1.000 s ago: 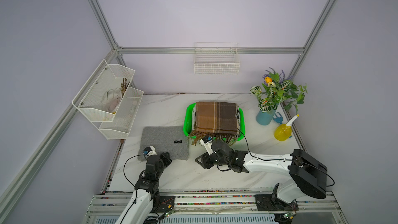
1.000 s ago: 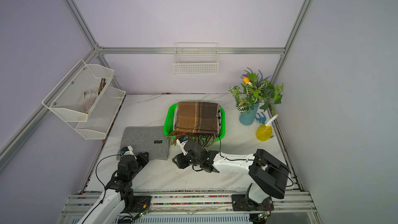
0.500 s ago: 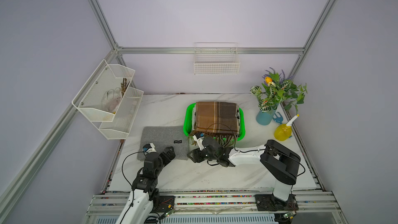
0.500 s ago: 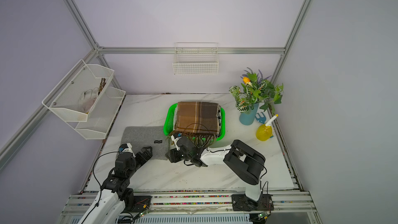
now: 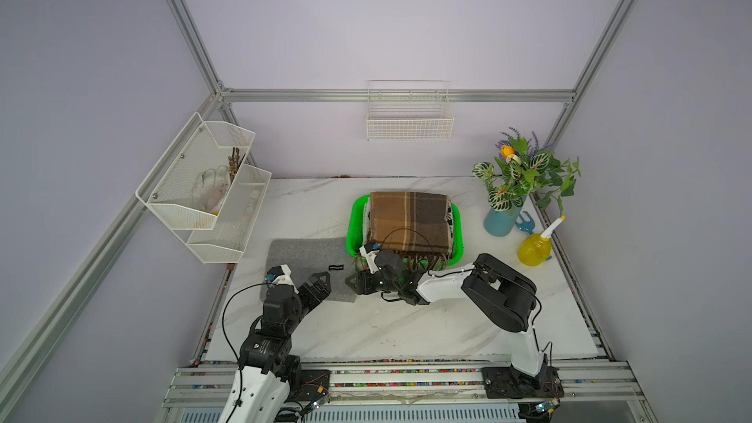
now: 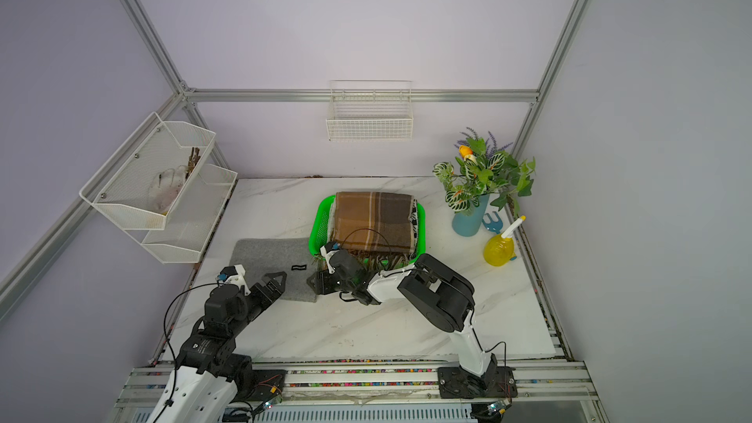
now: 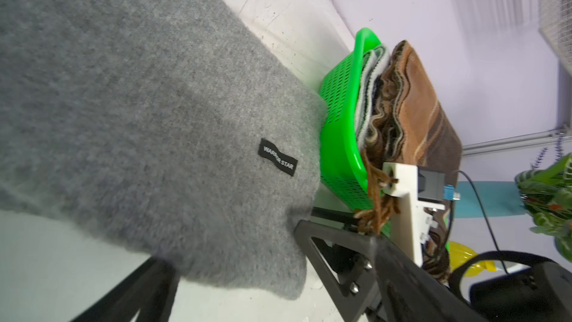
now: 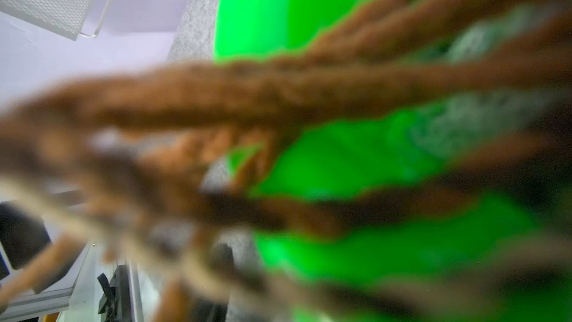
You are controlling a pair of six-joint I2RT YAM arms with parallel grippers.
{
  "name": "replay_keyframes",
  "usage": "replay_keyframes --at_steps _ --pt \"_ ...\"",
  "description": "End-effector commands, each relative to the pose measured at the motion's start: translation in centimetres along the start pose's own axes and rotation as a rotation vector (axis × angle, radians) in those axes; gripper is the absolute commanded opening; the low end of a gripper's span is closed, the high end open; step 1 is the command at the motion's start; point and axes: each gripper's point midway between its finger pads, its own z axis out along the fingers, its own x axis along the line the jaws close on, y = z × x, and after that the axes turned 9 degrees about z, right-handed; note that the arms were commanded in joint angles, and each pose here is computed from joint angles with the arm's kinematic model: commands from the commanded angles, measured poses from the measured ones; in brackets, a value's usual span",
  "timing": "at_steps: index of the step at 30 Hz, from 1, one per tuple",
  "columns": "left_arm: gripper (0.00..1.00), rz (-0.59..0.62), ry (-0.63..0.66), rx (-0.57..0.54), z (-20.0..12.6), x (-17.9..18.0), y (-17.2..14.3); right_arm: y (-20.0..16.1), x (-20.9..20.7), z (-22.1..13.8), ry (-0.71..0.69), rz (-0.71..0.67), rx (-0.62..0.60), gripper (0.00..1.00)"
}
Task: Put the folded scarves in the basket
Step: Move the scarf to the center of the board.
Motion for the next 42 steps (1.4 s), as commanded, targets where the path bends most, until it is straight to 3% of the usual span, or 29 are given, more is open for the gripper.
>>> replay_keyframes --at_steps 1,3,5,7,10,12,17,21,23,25,33,39,42 --pt "1.00 -0.041 -0.025 0.066 -0.3 -0.4 -1.3 0.2 -0.9 0.6 -0.032 0.018 0.004 0.58" --pt "1.00 -0.047 -0.112 0.053 -1.4 -2.6 -0.4 0.3 -1.0 0.9 -0.047 0.012 0.010 0.57" --pt "1.00 -0.015 -0.106 -0.016 -3.2 -3.4 1.5 0.5 -1.2 1.0 -0.062 0.010 0.012 0.54" --pt "1.00 0.020 -0.109 -0.046 -5.1 -4.5 2.8 0.5 -1.9 1.3 -0.106 -0.005 0.012 0.44" --pt "1.00 0.012 -0.155 -0.060 -6.9 -6.1 3.8 0.4 -3.5 1.4 -0.187 -0.033 0.006 0.41" --pt "1.00 0.016 -0.181 -0.076 -7.0 -6.6 4.1 0.1 -4.2 1.5 -0.202 -0.036 0.009 0.41" --pt "1.00 0.114 -0.006 -0.218 -5.7 -3.9 6.8 -0.2 -3.6 1.8 -0.150 -0.015 0.024 0.49" --pt "1.00 0.300 0.051 -0.311 -3.8 -4.5 9.8 -0.1 -2.1 1.9 -0.084 0.006 0.033 0.54" --pt "1.00 0.370 0.156 -0.297 -2.2 -3.4 10.7 -0.1 -1.8 2.4 -0.076 0.009 0.048 0.54" --pt "1.00 0.348 0.267 -0.226 -0.9 -1.6 11.2 -0.4 -1.4 3.1 -0.057 0.013 0.066 0.54" --pt "1.00 0.342 0.417 -0.190 -0.3 1.6 13.6 -1.7 -1.5 5.0 -0.007 0.017 0.117 0.53" --pt "1.00 0.225 0.404 -0.098 2.1 5.9 13.8 -1.5 -0.8 5.0 0.036 -0.002 0.124 0.49" --pt "1.00 0.237 0.377 -0.039 3.4 6.7 13.6 -1.2 -0.6 5.0 0.047 -0.013 0.122 0.45"
